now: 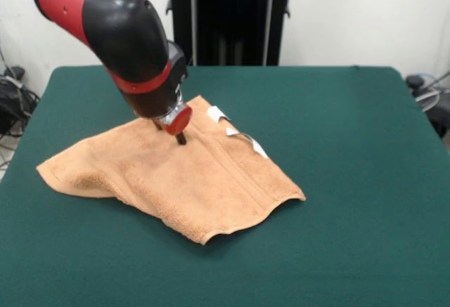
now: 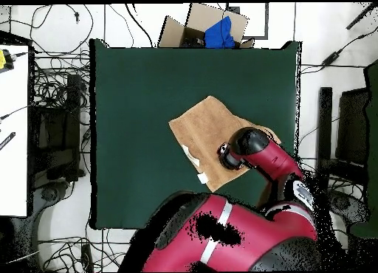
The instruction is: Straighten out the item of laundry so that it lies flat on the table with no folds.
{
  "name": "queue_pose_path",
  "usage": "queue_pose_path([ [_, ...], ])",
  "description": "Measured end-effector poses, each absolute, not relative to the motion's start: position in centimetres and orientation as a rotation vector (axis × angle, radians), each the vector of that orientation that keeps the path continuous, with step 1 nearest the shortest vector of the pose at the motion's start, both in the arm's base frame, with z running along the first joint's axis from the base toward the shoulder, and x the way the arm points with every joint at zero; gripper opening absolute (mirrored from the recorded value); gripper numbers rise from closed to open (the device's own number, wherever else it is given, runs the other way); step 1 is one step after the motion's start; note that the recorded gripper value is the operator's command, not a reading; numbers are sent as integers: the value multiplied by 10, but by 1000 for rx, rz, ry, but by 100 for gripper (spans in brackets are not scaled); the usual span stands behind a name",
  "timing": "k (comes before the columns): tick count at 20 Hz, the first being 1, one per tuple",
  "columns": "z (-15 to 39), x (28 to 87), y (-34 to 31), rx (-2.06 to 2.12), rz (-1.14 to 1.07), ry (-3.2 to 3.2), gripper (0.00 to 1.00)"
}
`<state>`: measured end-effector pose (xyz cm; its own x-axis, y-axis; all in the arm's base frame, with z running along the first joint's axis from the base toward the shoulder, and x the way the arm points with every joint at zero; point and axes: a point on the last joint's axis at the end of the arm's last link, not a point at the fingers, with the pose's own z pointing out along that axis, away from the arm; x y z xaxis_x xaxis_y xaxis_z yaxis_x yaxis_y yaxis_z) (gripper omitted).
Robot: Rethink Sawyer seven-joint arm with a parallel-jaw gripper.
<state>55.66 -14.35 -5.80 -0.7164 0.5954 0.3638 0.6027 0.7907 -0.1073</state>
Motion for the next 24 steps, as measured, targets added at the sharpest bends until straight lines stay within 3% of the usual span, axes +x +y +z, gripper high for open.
queue_pose_path([
  [13, -54, 554, -211, -923, 41, -2796, 100],
  [24, -52, 554, -206, -877, 26, -2834, 100],
])
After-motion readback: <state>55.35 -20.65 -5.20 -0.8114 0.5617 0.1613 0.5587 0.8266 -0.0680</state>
